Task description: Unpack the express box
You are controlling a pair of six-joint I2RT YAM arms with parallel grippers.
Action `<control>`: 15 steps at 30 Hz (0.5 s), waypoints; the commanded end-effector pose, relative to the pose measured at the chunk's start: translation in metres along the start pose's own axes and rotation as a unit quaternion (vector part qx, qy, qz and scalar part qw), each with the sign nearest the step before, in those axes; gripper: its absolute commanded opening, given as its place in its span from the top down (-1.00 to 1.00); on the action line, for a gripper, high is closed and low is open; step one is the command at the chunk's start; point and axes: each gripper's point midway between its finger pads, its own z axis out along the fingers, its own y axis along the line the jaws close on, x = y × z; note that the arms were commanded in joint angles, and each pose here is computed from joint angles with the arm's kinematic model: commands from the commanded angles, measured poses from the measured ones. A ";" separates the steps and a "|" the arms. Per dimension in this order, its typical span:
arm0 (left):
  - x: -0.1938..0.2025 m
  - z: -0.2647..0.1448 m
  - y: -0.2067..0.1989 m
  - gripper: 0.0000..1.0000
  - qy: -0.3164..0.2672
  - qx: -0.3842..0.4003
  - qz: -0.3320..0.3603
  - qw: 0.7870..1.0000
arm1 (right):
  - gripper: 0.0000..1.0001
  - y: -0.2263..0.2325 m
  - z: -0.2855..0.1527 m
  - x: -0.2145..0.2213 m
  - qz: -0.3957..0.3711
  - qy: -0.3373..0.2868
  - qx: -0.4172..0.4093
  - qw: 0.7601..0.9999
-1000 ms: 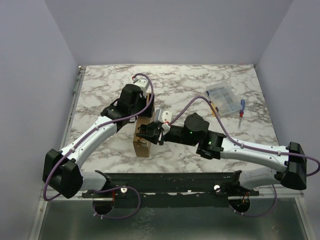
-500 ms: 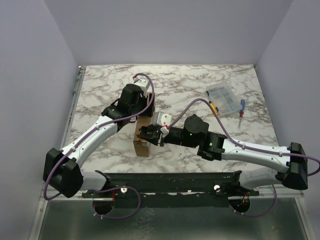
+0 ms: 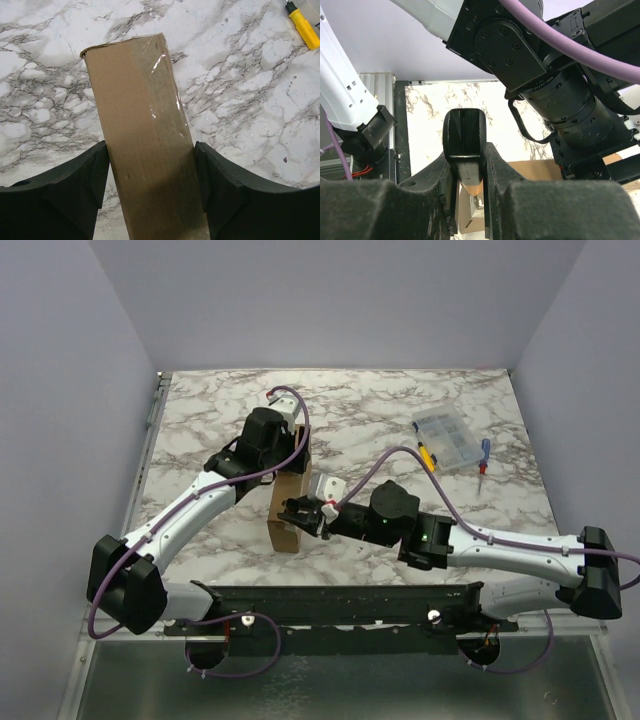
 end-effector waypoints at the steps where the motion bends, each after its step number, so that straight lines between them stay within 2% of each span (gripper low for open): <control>1: 0.017 0.005 0.007 -0.29 0.029 -0.013 0.016 0.999 | 0.99 -0.007 -0.020 0.004 -0.017 0.018 0.031 0.999; 11: 0.018 0.006 0.008 -0.27 0.032 -0.013 0.018 0.999 | 0.99 -0.006 -0.028 0.018 -0.002 -0.002 0.049 0.999; 15: 0.018 0.006 0.007 -0.26 0.032 -0.011 0.018 0.999 | 0.99 -0.007 -0.033 0.021 0.009 -0.034 0.062 0.997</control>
